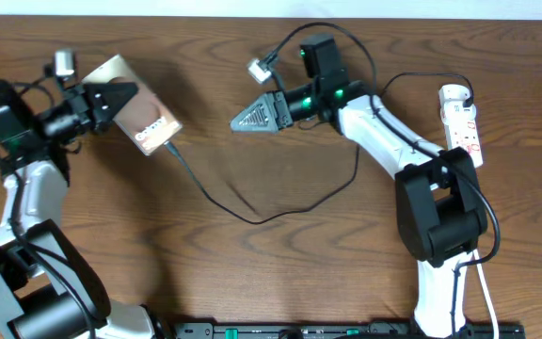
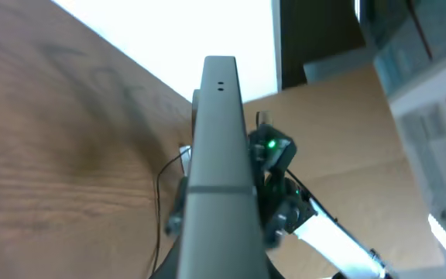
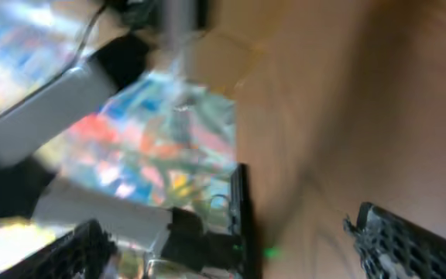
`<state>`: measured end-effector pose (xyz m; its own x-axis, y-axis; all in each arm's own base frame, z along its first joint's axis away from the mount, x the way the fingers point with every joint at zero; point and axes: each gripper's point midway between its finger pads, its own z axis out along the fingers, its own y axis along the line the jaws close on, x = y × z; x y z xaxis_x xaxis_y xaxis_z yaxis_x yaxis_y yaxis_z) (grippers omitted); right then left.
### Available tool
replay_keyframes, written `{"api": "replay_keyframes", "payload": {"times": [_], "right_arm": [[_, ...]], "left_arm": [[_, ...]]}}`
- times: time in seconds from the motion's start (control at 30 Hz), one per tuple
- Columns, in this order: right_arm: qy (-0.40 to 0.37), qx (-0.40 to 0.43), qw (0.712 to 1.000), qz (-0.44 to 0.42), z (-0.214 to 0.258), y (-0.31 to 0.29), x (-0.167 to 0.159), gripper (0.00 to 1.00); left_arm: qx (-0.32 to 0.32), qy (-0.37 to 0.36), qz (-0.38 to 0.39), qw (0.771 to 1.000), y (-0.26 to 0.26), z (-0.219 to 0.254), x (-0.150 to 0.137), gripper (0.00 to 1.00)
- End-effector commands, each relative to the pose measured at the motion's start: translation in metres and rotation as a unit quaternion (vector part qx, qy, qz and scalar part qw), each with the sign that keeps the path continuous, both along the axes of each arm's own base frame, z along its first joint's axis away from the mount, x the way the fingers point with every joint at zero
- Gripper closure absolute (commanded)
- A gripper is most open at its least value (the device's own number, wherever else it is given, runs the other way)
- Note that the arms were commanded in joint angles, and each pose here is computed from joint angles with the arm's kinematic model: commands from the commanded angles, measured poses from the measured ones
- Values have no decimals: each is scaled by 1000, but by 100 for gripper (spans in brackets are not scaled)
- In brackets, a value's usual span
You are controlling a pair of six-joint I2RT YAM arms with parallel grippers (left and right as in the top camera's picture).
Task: Plug charger to phone and switch on socket
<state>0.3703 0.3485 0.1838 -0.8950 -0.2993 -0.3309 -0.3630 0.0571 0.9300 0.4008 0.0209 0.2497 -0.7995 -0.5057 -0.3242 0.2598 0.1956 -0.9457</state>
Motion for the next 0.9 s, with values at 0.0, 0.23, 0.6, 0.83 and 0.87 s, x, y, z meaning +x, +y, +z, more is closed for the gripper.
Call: {"api": "replay_keyframes", "payload": {"times": [0.0,0.23,0.6,0.83,0.87], "right_arm": [[5,-146,983,-115,-47,-20,33,1],[36,-359,913,-191,-113,-75,29,1],[38,-486,821,-299,-86,-157,33,1],[-7,-492,793,-358,-21,-190,23,1],[-16,-490,791,-365,-12,-192,22,1]], "left_arm": [[8,-14,0,1000,4,2,-5,93],[20,-7,6,1000,-1,-16,-7,93],[138,130,14,982,-31,-107,-34,93],[251,276,17,927,-43,-163,-62,93],[266,288,17,920,-44,-169,-65,93]]}}
